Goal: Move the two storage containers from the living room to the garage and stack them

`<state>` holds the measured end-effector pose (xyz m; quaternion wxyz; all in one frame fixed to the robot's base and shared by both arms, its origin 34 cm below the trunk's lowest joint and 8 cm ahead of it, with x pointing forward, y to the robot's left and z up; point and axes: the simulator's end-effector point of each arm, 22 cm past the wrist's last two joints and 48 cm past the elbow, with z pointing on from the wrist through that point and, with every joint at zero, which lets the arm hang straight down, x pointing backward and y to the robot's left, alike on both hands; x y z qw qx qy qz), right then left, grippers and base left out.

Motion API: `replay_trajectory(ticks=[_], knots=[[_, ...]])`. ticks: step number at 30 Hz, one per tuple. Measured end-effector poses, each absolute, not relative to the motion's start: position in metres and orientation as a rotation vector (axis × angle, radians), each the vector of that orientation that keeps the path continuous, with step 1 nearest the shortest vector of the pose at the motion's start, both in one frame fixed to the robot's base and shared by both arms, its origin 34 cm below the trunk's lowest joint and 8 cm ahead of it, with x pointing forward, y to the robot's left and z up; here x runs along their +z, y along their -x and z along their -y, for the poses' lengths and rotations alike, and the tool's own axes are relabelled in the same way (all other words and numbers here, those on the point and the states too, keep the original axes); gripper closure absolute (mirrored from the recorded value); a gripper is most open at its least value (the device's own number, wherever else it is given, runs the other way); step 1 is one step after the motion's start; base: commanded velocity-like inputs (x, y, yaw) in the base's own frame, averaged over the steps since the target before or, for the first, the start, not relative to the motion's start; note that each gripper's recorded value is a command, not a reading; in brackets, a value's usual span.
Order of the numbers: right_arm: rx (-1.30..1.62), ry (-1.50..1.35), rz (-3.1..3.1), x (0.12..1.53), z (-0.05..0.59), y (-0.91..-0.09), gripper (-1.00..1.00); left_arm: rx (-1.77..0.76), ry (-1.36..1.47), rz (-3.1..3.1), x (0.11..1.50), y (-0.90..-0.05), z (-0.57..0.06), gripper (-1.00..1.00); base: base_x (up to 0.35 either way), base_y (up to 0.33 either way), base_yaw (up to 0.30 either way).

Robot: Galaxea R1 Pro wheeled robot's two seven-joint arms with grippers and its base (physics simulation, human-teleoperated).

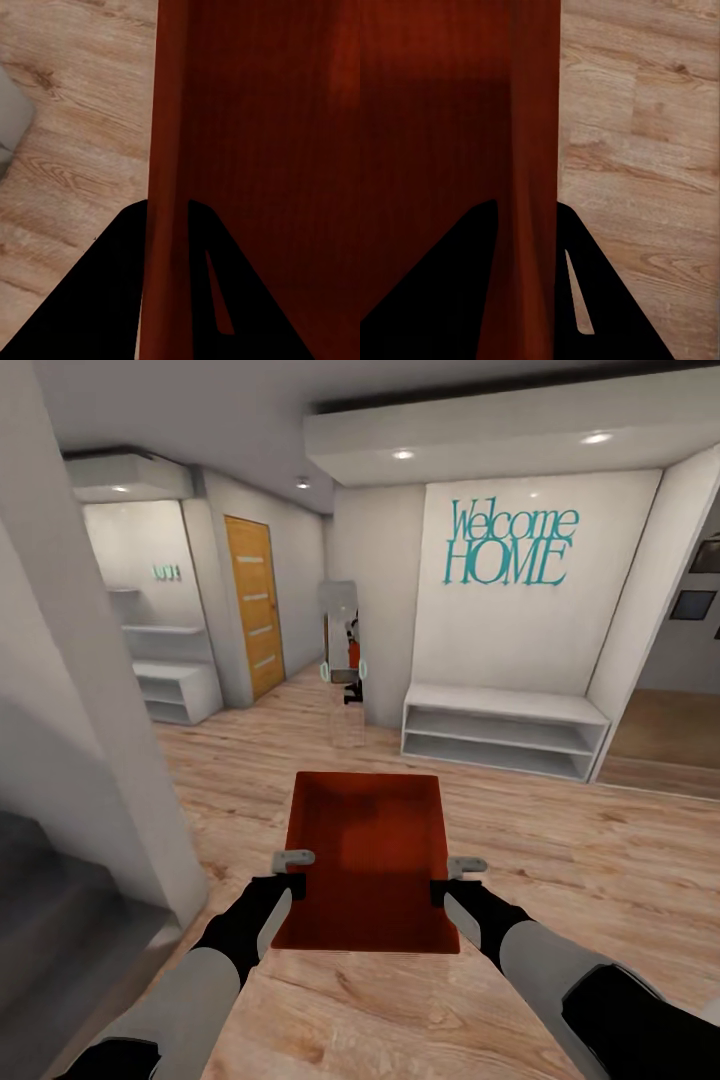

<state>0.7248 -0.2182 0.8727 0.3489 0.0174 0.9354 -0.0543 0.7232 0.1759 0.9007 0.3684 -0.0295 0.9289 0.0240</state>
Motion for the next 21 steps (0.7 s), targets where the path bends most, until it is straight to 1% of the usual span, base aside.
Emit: replay_trajectory(ticks=[21], knots=[[-0.140, -0.046, -2.424, 0.8728, 0.2182, -0.7248, 1.00, 0.062, 0.075, -2.385, 0.9009, -0.7234, -0.1759, 1.00, 0.323, 0.000, 0.000]])
